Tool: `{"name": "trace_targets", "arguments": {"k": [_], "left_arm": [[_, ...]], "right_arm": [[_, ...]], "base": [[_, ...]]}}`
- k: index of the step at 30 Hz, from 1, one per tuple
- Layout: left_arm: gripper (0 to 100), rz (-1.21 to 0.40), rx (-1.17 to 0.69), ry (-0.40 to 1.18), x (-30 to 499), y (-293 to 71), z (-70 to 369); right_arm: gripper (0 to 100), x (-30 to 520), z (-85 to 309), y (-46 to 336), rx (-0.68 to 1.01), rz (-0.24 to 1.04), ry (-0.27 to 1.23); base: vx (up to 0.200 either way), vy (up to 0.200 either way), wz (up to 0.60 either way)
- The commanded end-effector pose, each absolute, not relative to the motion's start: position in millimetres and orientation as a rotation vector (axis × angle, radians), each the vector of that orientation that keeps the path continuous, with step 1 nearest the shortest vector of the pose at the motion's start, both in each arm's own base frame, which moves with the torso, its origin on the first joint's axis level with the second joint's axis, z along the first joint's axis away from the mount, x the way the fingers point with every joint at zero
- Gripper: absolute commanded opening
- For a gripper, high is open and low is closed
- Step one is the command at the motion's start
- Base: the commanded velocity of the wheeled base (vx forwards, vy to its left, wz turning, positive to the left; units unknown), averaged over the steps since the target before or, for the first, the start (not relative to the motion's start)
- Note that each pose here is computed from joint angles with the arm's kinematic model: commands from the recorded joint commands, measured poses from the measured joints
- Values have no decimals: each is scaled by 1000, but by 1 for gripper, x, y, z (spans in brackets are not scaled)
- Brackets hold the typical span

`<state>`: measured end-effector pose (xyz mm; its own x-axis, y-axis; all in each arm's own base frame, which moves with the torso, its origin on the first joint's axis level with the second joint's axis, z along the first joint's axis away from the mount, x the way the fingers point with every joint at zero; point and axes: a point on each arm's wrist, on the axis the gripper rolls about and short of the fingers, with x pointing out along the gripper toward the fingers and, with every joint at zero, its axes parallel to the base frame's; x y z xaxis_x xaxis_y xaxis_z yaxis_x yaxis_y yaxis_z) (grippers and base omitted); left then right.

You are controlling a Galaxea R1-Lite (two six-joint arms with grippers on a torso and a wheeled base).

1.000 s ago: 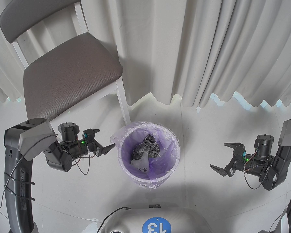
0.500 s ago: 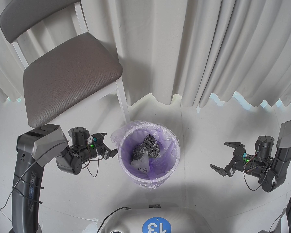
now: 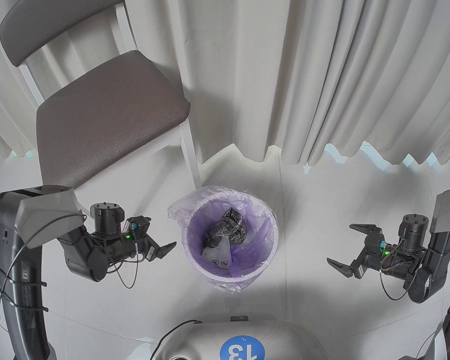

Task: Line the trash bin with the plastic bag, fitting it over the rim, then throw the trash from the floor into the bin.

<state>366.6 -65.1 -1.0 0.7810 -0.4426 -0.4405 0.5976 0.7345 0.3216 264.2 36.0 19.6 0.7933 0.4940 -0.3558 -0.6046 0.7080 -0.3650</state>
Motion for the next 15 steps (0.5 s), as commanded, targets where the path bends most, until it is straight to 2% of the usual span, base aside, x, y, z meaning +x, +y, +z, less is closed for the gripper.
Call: {"name": "trace_targets", "arguments": {"k": [1,8,12,15], "left_arm": [[100,-541,545,269,308,-60,63],[100,-553,538,158,251,-58,108],[100,-572,470,94,226,-61,128],[100,-583,320,-4,197,-63,161]], "right_arm": [[100,232,39,33,-468,611,234],[100,201,73,29,-443,566,141],[100,193,93,28,-399,506,69],[100,182,115,26,-314,400,-6]], "base": [[0,0,0],[0,0,0],[0,0,0],[0,0,0]]}}
